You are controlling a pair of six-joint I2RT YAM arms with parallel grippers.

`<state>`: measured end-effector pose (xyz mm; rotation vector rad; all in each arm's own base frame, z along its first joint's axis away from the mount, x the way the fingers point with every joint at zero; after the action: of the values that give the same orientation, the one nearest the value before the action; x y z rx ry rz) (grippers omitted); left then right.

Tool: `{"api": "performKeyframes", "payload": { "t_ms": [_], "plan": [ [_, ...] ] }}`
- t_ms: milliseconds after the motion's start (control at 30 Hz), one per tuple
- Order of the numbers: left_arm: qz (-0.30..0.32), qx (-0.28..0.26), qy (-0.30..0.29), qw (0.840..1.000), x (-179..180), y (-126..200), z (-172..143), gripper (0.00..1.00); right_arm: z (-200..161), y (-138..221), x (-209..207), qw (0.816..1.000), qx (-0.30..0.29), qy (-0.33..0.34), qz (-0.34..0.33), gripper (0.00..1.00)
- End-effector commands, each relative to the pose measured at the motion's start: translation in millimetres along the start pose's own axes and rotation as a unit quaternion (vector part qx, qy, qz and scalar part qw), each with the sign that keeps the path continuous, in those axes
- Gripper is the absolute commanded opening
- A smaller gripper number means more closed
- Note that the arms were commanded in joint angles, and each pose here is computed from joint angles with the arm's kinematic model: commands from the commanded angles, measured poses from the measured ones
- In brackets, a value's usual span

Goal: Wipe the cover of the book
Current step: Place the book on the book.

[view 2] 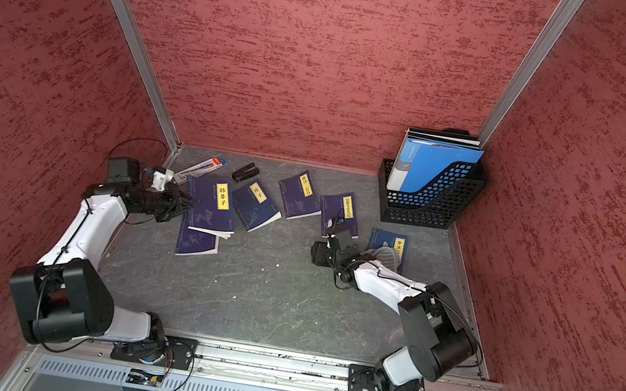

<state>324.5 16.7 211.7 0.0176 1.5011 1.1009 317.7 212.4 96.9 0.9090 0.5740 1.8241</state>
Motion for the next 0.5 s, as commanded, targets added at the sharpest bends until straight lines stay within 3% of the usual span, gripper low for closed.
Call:
{"api": "performKeyframes", "payload": {
  "t_ms": [0, 167, 467],
  "plan": [
    [0.031, 0.022, -0.015, 0.999, 9.1, 5.7, -2.1, 0.0, 8.7, -4.3, 12.6, 0.999, -0.003, 0.029, 0.026, 0.63],
    [0.049, 0.057, -0.002, 0.997, 30.0, -10.0, 1.0, 0.0, 10.8, -8.8, 17.7, 0.999, 0.003, 0.038, 0.037, 0.63],
    [0.085, 0.07, -0.008, 0.994, 56.1, -27.8, 23.9, 0.0, 8.9, -6.6, 20.0, 0.998, 0.0, 0.035, 0.048, 0.64]
  ]
}}
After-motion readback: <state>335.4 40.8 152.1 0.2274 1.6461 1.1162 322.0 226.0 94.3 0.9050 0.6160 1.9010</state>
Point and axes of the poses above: each gripper's point midway between its finger pads, its own y axis back along the fingers, its own x axis along the line the jaws close on, z = x × y, the point moved 3 cm from there along y, back along the fingers, and after that the axes turned 2 degrees about y, right-handed, at the moved point
